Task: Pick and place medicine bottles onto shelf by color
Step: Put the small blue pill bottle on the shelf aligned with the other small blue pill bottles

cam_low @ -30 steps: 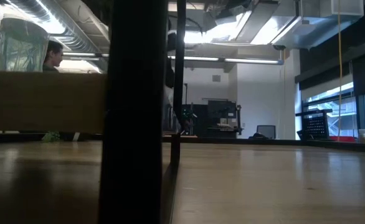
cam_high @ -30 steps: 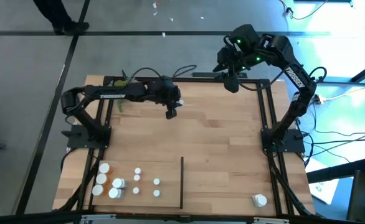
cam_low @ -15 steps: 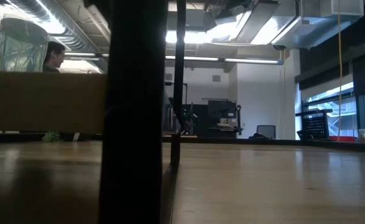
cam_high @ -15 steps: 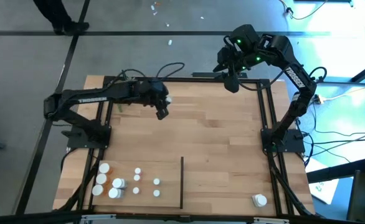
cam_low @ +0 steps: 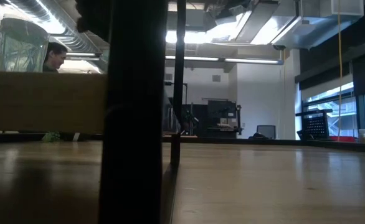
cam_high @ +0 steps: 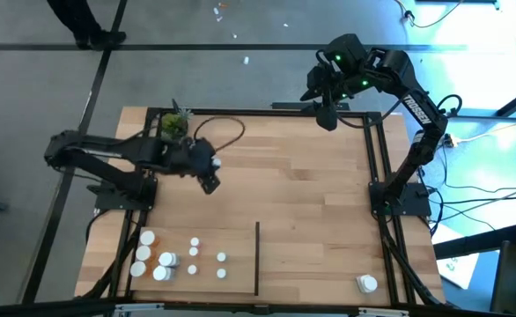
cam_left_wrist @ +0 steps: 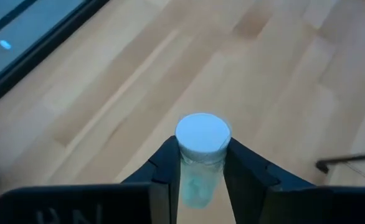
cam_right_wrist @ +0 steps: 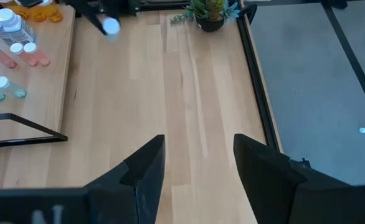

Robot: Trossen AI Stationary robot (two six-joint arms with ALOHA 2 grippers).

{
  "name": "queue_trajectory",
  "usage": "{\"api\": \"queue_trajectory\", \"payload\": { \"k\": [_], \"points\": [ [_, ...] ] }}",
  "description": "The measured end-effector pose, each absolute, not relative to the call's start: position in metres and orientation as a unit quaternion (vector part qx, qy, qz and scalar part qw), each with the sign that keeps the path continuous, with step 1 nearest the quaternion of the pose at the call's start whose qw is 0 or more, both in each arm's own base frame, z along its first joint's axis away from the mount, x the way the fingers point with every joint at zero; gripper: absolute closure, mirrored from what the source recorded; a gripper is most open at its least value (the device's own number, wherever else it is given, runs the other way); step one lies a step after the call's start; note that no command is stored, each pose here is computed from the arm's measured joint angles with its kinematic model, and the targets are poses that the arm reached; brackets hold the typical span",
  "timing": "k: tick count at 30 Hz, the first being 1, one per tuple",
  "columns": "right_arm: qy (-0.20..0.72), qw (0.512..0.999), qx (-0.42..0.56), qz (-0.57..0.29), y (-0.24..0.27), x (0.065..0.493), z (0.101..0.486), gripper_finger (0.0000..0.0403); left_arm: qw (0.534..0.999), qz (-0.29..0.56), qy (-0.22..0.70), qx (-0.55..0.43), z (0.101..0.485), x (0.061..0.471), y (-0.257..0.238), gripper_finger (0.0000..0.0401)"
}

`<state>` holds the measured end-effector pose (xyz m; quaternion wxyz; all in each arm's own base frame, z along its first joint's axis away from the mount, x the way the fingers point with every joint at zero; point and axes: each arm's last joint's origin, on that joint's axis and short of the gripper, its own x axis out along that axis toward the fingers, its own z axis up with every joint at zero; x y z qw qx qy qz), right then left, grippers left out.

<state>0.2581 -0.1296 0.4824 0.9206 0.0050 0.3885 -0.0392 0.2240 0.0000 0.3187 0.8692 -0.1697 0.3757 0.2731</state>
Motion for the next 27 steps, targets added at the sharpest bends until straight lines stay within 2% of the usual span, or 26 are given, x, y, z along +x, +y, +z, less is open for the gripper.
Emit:
{"api": "queue_trajectory", "payload": {
  "k": [20, 23, 27],
  "points": [
    [0.368, 0.929, -0.006, -0.043, -0.131, 0.261, 0.486, 0.0210, 0.890, 0.273, 0.312, -0.189, 0.324, 0.179, -0.085, 0.0314],
    [0.356, 0.933, 0.019, -0.050, -0.132, 0.262, 0.487, 0.0210, 0.890, 0.277, 0.302, -0.199, 0.323, 0.173, -0.091, 0.0314],
    [0.333, 0.943, 0.023, 0.002, -0.129, 0.264, 0.489, 0.0210, 0.887, 0.283, 0.300, -0.205, 0.321, 0.164, -0.098, 0.0314]
  ]
}}
